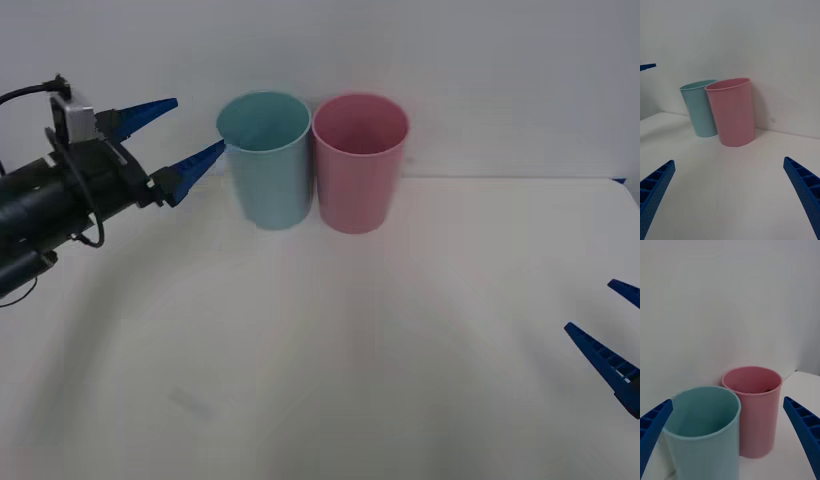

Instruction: Grasp the object on the table and drop it into the matching bin: aluminum can to the light blue bin, PET bottle to the pink bin.

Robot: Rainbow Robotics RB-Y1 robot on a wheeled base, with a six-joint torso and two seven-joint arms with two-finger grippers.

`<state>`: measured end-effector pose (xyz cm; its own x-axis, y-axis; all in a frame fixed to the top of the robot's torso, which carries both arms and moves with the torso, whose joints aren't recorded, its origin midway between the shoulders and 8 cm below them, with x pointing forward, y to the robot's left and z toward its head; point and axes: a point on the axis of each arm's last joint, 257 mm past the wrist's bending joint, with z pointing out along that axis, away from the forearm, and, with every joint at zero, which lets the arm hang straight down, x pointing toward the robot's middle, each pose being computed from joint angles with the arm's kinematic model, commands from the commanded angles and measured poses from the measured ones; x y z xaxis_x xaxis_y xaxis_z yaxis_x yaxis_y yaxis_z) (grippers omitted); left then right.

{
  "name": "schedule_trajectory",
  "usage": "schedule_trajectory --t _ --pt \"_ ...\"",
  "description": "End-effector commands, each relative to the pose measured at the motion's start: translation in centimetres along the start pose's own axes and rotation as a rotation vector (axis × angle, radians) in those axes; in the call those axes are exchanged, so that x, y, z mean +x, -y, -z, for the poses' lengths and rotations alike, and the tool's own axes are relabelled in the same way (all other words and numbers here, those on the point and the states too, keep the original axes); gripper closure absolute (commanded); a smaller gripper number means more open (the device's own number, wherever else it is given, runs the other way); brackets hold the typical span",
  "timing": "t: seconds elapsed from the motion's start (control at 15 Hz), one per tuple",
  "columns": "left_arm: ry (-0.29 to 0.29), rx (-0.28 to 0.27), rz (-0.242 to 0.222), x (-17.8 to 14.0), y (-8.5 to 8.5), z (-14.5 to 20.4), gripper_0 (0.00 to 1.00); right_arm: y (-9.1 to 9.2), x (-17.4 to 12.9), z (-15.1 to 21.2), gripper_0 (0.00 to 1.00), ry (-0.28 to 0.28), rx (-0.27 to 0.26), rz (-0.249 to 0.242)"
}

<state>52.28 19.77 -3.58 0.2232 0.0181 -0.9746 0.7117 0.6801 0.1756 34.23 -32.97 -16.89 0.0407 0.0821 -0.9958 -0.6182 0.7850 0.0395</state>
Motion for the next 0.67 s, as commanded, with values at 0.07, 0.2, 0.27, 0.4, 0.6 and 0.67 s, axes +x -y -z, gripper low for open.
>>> schedule_trajectory --t 0.07,0.2,0.27,0.4,0.6,0.67 --pt "-0.038 -0.008 -0.042 0.9 -0.6 5.0 0.0 0.0 0.0 0.0 0.0 0.0 0.0 0.0" --pt "-0.06 -0.009 -0.061 1.2 -0.8 8.6 0.0 0.0 0.0 0.0 0.0 0.0 0.0 0.0" --pt "-0.075 -0.014 -0.07 1.5 -0.8 10.2 0.0 0.0 0.0 0.0 0.0 0.0 0.0 0.0" --pt "-0.103 -0.03 -0.074 2.3 -0.4 12.7 0.0 0.0 0.0 0.0 0.0 0.0 0.0 0.0" --pt "-0.142 -0.06 -0.051 3.7 1.2 16.7 0.0 0.0 0.0 0.0 0.0 0.0 0.0 0.0" --pt "-0.15 -0.07 -0.04 4.0 1.7 17.9 0.0 0.0 0.0 0.0 0.0 0.0 0.0 0.0"
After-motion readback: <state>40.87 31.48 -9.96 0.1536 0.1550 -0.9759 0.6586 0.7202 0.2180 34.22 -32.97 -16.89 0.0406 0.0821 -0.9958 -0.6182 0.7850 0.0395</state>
